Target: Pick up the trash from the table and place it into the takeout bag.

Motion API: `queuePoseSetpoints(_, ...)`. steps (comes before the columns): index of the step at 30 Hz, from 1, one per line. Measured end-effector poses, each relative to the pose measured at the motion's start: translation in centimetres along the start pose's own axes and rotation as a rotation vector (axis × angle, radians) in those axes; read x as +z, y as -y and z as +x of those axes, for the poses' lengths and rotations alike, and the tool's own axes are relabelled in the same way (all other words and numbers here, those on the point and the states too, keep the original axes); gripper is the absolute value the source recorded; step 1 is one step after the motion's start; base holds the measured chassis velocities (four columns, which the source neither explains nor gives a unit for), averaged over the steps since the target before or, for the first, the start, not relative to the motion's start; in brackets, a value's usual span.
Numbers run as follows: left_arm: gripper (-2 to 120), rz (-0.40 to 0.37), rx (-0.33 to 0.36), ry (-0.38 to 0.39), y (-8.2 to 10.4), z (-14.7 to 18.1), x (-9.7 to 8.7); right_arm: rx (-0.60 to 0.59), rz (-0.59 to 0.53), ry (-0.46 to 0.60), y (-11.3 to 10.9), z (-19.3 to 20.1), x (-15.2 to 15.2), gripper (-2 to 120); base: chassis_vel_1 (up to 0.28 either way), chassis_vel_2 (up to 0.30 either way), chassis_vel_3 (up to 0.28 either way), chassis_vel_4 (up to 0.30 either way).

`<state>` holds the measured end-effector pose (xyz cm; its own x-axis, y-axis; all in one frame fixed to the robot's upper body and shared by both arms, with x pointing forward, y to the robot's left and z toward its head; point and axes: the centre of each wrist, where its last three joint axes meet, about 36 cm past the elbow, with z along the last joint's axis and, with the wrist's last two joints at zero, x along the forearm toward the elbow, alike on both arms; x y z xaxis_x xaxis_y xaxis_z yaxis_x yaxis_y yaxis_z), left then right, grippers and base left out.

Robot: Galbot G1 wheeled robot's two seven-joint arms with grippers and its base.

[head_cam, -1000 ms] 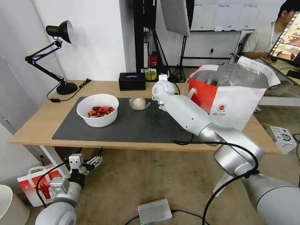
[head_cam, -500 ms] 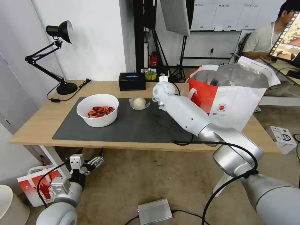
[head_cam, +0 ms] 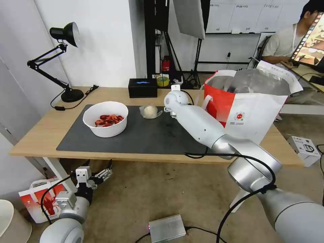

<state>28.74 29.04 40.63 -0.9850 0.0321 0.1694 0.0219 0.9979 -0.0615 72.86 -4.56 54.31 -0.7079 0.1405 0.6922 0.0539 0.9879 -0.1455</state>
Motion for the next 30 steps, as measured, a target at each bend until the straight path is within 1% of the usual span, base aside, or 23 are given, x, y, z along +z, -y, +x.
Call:
queuePoseSetpoints(4, 100, 0.002, 0.001, -0.001, 0.1, -0.1, 0.1, 0.002, -0.001, -0.003, 0.1, -0.2, 0.0, 100, 0.0, 0.0, 0.0, 0.0)
queuePoseSetpoints(8, 100, 0.004, 0.003, -0.001, 0.2, -0.2, 0.1, 0.007, -0.004, -0.008, 0.4, -0.5, 0.1, 95, 0.0, 0.0, 0.0, 0.0)
queuePoseSetpoints(10, 100, 0.005, 0.003, -0.001, 0.2, -0.2, 0.2, 0.008, -0.006, -0.01, 0.5, -0.5, 0.1, 89, 0.0, 0.0, 0.0, 0.0)
queuePoseSetpoints(11, 100, 0.005, 0.003, -0.001, 0.2, -0.2, 0.2, 0.01, -0.007, -0.011, 0.6, -0.6, 0.1, 84, 0.0, 0.0, 0.0, 0.0)
queuePoseSetpoints(12, 100, 0.005, 0.003, -0.001, 0.2, -0.2, 0.2, 0.01, -0.007, -0.011, 0.6, -0.6, 0.1, 84, 0.0, 0.0, 0.0, 0.0)
queuePoseSetpoints(15, 100, 0.005, 0.004, -0.002, 0.2, -0.3, 0.2, 0.015, -0.014, -0.017, 0.8, -0.9, 0.1, 70, 0.0, 0.0, 0.0, 0.0)
queuePoseSetpoints(16, 100, 0.005, 0.004, -0.002, 0.2, -0.3, 0.2, 0.015, -0.014, -0.017, 0.8, -0.9, 0.1, 70, 0.0, 0.0, 0.0, 0.0)
queuePoseSetpoints(17, 100, 0.005, 0.005, -0.002, 0.2, -0.3, 0.3, 0.016, -0.015, -0.019, 0.9, -1.0, 0.2, 64, 0.0, 0.0, 0.0, 0.0)
queuePoseSetpoints(20, 100, 0.005, 0.006, -0.002, 0.3, -0.3, 0.3, 0.019, -0.019, -0.024, 1.2, -1.2, 0.3, 52, 0.0, 0.0, 0.0, 0.0)
queuePoseSetpoints(21, 100, 0.005, 0.006, -0.002, 0.3, -0.3, 0.3, 0.019, -0.019, -0.024, 1.2, -1.2, 0.3, 52, 0.0, 0.0, 0.0, 0.0)
queuePoseSetpoints(24, 100, 0.005, 0.008, -0.002, 0.3, -0.3, 0.3, 0.025, -0.027, -0.036, 1.6, -1.6, 0.7, 41, 0.0, 0.0, 0.0, 0.0)
queuePoseSetpoints(25, 100, 0.005, 0.008, -0.002, 0.3, -0.3, 0.3, 0.025, -0.027, -0.036, 1.6, -1.6, 0.7, 41, 0.0, 0.0, 0.0, 0.0)
queuePoseSetpoints(27, 100, 0.005, 0.008, -0.002, 0.3, -0.3, 0.3, 0.026, -0.028, -0.039, 1.6, -1.7, 0.8, 36, 0.0, 0.0, 0.0, 0.0)
queuePoseSetpoints(28, 100, 0.005, 0.008, -0.002, 0.3, -0.3, 0.3, 0.026, -0.028, -0.039, 1.6, -1.7, 0.8, 36, 0.0, 0.0, 0.0, 0.0)
queuePoseSetpoints(30, 100, 0.004, 0.008, 0.0, 0.4, -0.3, 0.3, 0.029, -0.031, -0.045, 1.8, -2.0, 1.1, 21, 0.0, 0.0, 0.0, 0.0)
